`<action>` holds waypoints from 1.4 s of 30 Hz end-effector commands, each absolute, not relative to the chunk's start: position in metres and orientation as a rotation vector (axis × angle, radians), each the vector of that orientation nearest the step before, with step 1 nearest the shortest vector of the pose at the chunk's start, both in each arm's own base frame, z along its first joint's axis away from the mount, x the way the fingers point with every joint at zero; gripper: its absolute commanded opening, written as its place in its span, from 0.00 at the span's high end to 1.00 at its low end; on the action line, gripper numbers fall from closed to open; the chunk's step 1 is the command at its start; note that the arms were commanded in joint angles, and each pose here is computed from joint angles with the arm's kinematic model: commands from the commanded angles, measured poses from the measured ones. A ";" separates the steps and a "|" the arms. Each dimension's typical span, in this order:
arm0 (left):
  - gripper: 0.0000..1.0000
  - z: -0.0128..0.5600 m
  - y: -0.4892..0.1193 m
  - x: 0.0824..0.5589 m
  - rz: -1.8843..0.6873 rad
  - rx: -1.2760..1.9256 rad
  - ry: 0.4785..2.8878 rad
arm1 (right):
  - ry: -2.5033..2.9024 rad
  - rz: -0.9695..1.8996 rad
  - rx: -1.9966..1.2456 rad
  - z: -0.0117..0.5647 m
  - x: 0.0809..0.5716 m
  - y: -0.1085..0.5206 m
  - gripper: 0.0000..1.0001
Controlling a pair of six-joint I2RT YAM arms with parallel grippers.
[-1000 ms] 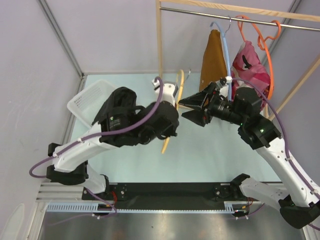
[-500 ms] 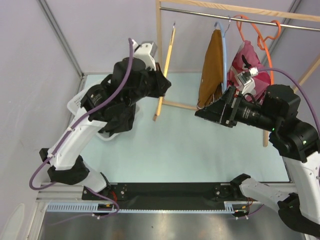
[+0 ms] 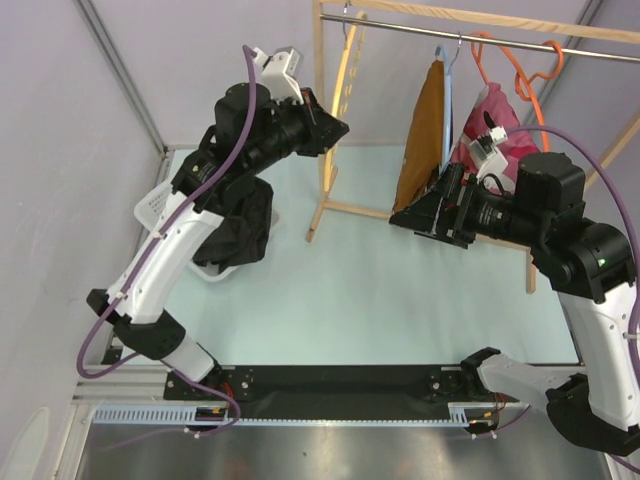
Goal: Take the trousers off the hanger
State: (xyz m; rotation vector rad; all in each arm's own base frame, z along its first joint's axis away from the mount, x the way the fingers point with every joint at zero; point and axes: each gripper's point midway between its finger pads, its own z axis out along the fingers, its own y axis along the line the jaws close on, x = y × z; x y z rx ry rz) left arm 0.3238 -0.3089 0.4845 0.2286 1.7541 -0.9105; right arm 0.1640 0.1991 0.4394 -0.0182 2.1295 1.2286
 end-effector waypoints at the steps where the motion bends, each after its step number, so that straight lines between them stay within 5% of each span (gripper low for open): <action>1: 0.99 0.516 -0.316 0.326 -1.012 0.266 1.620 | 2.070 1.200 -0.039 0.455 0.158 0.190 0.00; 37: 1.00 0.459 -0.313 0.373 -1.010 0.134 1.808 | 2.083 1.158 0.060 0.446 0.157 0.178 0.00; 41: 0.75 0.460 -0.311 0.368 -1.017 0.136 1.834 | 2.082 1.177 0.077 0.442 0.153 0.178 0.00; 42: 0.61 0.463 -0.310 0.365 -1.020 0.138 1.841 | 2.081 1.183 0.086 0.441 0.153 0.178 0.00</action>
